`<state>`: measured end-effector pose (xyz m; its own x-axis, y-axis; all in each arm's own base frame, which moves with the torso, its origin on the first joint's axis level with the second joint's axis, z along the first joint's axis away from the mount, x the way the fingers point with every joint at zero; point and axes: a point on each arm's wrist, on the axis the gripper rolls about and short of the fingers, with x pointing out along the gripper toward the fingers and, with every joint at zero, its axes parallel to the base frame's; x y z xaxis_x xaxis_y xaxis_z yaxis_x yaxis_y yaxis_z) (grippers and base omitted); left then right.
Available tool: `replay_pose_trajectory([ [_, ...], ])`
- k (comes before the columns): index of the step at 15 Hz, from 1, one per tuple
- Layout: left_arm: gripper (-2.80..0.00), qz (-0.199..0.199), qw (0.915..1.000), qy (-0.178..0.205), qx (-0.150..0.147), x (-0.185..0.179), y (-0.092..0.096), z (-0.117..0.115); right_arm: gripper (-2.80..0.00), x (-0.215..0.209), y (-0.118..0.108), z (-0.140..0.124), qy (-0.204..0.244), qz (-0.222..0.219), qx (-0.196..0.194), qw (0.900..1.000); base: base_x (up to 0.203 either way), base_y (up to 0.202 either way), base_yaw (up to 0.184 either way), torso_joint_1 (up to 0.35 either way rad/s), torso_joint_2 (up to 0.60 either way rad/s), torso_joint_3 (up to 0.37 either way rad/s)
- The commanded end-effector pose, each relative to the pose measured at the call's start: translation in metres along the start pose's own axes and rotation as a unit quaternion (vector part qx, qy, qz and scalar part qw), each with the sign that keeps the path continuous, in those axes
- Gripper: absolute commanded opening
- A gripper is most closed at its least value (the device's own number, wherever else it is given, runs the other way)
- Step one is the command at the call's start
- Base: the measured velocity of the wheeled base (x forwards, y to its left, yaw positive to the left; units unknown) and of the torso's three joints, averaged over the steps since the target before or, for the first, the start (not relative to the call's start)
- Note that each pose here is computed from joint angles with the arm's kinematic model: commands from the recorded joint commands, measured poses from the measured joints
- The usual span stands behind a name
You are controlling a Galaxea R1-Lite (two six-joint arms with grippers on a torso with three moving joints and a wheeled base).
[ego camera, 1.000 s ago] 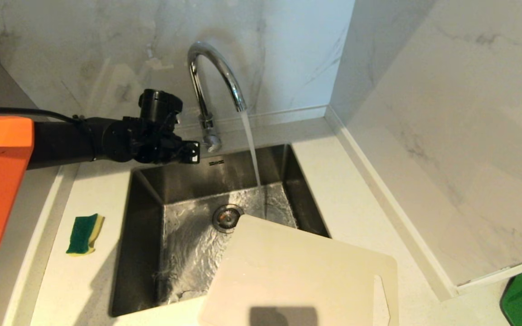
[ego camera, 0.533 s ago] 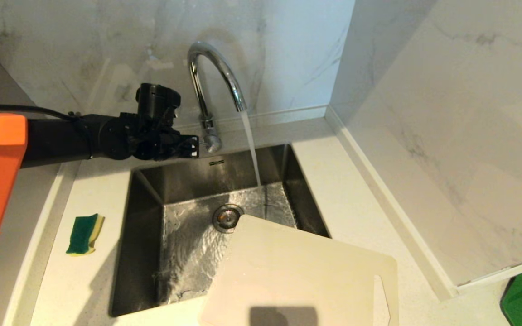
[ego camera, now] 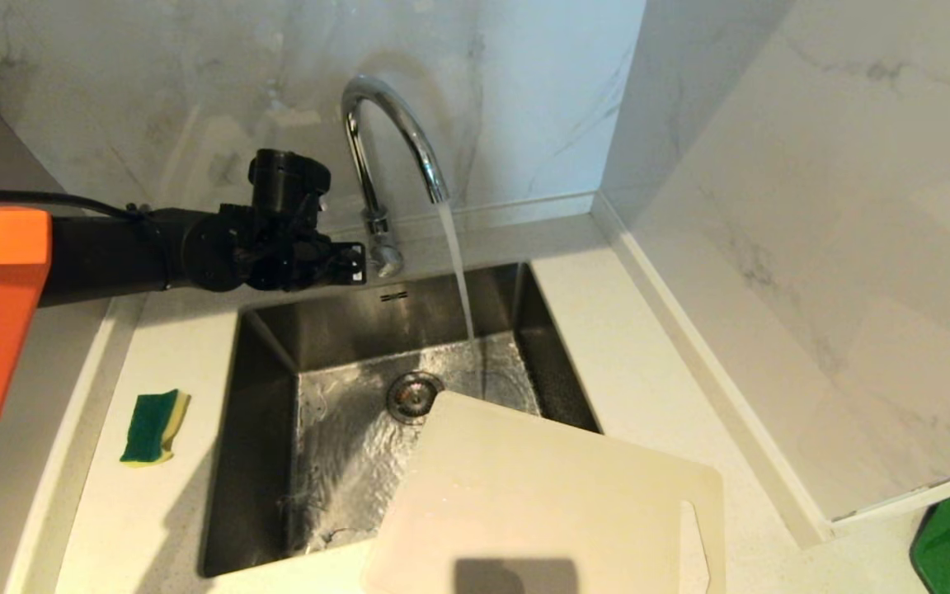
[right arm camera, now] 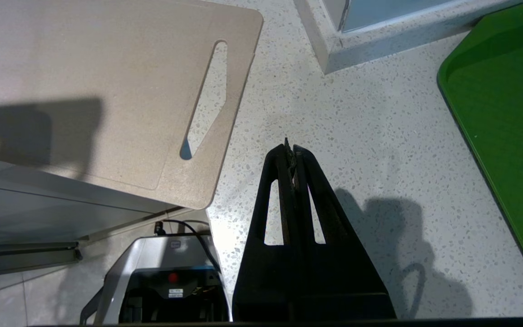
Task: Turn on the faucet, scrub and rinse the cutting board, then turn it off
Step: Turn off the tap
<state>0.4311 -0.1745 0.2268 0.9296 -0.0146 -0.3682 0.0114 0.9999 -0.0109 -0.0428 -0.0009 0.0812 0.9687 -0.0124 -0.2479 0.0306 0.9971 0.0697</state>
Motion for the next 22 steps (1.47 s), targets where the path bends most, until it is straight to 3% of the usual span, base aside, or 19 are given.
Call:
replay_pose_trajectory([
  [1, -2.8, -0.001, 1.0, 0.008, 0.003, 0.009, -0.002, -0.008, -2.8, 0.0, 0.0, 0.0, 0.001, 0.0, 0.0, 1.0, 0.0, 0.0, 0.0, 0.0, 0.0, 0.0],
  [6, -2.8, -0.013, 0.9983, -0.056, -0.012, 0.012, -0.005, 0.004, -2.8, 0.0, 0.0, 0.0, 0.001, 0.0, 0.0, 1.0, 0.0, 0.0, 0.0, 0.0, 0.0, 0.0],
  [13, -2.8, -0.008, 0.9964, -0.083, 0.015, 0.018, -0.006, 0.005, -2.8, 0.0, 0.0, 0.0, 0.001, 0.0, 0.0, 1.0, 0.0, 0.0, 0.0, 0.0, 0.0, 0.0],
  [19, -2.8, -0.028, 0.9941, -0.102, -0.023, -0.011, -0.01, 0.025, -2.8, 0.0, 0.0, 0.0, 0.001, 0.0, 0.0, 1.0, 0.0, 0.0, 0.0, 0.0, 0.0, 0.0],
  [22, -2.8, -0.027, 0.9985, -0.043, -0.018, -0.022, -0.01, 0.019, -2.8, 0.0, 0.0, 0.0, 0.001, 0.0, 0.0, 1.0, 0.0, 0.0, 0.0, 0.0, 0.0, 0.0],
])
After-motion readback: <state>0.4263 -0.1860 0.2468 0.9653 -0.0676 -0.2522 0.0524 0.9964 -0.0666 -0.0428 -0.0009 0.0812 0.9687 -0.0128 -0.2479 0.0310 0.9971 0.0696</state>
